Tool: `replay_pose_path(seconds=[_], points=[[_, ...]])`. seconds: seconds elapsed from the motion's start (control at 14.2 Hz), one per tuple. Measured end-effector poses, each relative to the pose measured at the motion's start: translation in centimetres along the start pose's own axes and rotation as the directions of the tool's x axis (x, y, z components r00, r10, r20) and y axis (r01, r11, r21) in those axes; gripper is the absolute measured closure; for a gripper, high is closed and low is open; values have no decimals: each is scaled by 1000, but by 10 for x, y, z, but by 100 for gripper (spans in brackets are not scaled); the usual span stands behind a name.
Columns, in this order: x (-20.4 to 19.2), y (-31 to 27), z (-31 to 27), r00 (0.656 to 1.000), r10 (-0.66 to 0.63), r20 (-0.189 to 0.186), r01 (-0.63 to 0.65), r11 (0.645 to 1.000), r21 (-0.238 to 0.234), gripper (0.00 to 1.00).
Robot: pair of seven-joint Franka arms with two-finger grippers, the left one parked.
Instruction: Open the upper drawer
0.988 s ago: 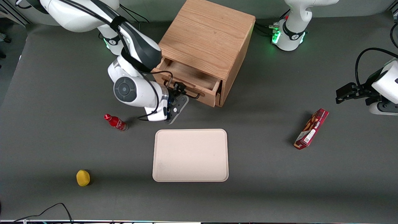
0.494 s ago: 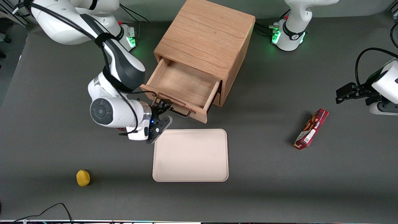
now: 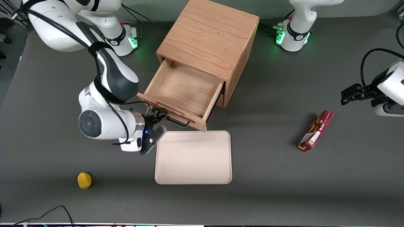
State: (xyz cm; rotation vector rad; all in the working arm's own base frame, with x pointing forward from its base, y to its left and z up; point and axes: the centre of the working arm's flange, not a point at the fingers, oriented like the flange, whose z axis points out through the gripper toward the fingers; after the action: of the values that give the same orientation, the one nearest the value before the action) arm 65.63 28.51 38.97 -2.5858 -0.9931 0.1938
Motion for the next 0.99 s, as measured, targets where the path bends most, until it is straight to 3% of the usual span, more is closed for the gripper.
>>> replay_pose_path(seconds=[0.56, 0.78, 0.99], points=[[1, 32, -38, 997, -67, -31, 65, 996, -54, 0], [-1, 5, -90, 992, -99, -80, 91, 991, -98, 0], [-28, -52, -184, 984, -75, -164, 43, 981, -188, 0]])
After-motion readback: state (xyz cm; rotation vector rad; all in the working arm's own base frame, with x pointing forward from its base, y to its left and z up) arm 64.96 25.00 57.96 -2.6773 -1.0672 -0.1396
